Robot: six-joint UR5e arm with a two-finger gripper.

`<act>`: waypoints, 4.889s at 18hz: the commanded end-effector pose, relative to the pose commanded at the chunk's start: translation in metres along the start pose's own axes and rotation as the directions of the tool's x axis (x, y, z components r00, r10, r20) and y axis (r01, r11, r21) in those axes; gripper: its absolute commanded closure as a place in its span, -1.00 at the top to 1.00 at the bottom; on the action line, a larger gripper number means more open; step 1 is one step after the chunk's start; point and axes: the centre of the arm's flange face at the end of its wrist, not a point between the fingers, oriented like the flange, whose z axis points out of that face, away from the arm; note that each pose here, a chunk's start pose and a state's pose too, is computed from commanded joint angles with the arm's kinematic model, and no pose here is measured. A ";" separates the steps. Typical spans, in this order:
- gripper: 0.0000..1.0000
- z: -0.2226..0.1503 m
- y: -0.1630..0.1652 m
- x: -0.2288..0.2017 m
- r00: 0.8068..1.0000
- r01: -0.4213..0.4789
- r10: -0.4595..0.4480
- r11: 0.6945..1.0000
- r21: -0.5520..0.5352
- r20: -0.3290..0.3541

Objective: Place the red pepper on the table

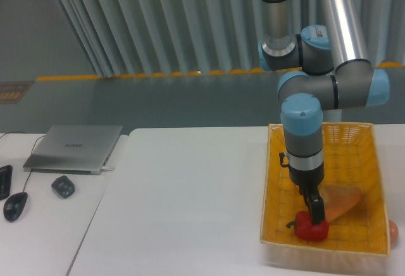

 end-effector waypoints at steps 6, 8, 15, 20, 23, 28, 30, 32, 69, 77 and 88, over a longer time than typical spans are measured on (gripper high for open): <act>1.00 -0.002 0.000 -0.003 1.000 -0.009 0.009 1.000 -0.006 0.013; 1.00 -0.002 0.000 -0.005 1.000 -0.008 0.009 1.000 -0.006 0.023; 1.00 0.011 -0.003 -0.007 1.000 -0.014 0.015 0.999 -0.031 0.019; 1.00 0.018 -0.009 -0.006 1.000 -0.018 0.018 0.999 -0.037 0.011; 1.00 0.021 -0.009 -0.004 1.000 -0.020 0.020 0.999 -0.038 0.006; 1.00 0.026 -0.010 -0.004 1.000 -0.019 0.019 0.999 -0.040 -0.001; 1.00 0.027 -0.010 -0.004 1.000 -0.017 0.017 0.999 -0.040 -0.001; 1.00 0.028 -0.010 -0.004 1.000 -0.017 0.017 0.999 -0.041 -0.004; -0.27 -0.081 0.131 -0.014 1.000 0.013 -0.013 0.998 -0.064 0.008; -0.27 -0.067 0.209 -0.017 0.997 -0.069 0.067 0.995 -0.079 -0.026; -0.27 -0.042 0.283 -0.015 0.998 0.035 -0.041 0.991 -0.133 -0.040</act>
